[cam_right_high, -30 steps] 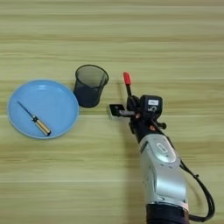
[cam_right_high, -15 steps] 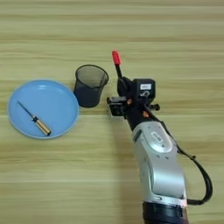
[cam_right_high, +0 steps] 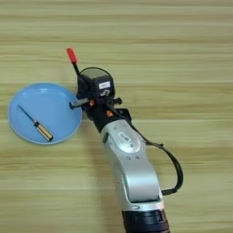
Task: Move the objects on the table
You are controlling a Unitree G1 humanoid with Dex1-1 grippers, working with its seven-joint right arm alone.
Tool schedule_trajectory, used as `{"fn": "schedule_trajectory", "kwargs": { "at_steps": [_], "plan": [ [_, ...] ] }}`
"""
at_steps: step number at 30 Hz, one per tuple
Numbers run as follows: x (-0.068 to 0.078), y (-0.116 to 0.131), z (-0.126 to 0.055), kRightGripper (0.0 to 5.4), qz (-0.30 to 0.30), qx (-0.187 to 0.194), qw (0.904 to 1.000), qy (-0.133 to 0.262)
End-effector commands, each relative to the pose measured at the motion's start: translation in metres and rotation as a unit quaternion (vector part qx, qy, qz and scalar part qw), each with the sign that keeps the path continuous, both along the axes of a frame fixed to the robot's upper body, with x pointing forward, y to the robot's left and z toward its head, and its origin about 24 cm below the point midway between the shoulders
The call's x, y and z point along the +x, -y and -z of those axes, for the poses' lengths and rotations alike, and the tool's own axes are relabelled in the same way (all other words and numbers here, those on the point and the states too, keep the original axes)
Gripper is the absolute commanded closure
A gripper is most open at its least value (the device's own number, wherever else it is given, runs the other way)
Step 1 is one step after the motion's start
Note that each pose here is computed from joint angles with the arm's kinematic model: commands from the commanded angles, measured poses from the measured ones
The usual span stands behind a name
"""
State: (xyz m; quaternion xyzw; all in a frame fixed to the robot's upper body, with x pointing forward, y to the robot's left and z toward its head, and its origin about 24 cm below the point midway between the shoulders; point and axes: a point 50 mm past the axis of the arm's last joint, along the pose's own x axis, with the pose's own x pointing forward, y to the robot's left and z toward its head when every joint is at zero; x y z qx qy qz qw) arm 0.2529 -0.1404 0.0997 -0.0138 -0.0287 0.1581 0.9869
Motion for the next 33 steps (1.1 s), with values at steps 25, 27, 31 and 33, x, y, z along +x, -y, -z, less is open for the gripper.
{"fn": "schedule_trajectory", "kwargs": {
  "at_steps": [25,27,31,33],
  "plan": [
    [0.03,-0.03,0.039,5.11,-0.07,-0.037,0.9948,-0.064],
    [0.029,-0.03,0.042,5.11,-0.074,-0.038,0.994,-0.071],
    [0.027,-0.032,0.044,5.11,-0.081,-0.038,0.9931,-0.076],
    [0.027,-0.032,0.044,5.11,-0.082,-0.038,0.9932,-0.074]
  ]
}}
